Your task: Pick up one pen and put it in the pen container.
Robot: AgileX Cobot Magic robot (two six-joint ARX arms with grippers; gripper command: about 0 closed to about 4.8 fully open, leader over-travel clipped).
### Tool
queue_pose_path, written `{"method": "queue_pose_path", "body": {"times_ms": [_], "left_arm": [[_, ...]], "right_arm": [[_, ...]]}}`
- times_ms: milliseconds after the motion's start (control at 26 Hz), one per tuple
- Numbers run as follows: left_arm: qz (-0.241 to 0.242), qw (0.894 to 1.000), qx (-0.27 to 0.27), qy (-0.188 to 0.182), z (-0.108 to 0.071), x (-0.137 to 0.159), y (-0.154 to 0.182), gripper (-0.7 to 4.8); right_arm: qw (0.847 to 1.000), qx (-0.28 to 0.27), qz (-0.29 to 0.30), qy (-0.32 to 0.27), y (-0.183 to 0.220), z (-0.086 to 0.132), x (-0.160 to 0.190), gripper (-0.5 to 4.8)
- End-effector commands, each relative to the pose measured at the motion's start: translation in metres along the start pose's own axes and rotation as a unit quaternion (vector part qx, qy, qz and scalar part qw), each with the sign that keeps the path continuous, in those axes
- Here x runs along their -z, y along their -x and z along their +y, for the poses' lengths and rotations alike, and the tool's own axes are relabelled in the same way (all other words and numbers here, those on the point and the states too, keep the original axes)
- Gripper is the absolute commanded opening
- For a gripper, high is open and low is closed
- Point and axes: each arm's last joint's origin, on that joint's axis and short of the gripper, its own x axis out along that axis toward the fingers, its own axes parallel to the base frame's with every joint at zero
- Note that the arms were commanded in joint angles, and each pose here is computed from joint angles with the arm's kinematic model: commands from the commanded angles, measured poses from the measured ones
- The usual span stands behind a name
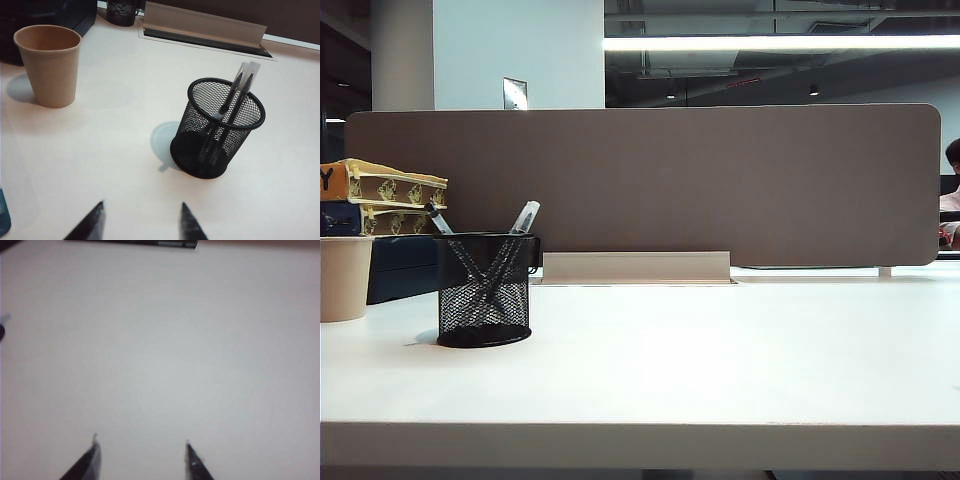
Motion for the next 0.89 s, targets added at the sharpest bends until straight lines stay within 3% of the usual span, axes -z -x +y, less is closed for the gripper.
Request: {"method": "queue_pose_path", "body": {"times_ms": [39,886], "left_arm": [[-0.015,1.000,0.004,0.001,0.000,-0.001,-0.001,1.84],[-0.029,0.999,0.007,-0.035,0.003,0.017,-0.011,1.84]], "right_arm": [[1.000,0.008,-0.024,-0.017,-0.004,-0.001,0.006,2.12],[0.998,0.025,-0.052,-0.029,-0.027,-0.005,0.042,2.13]]}}
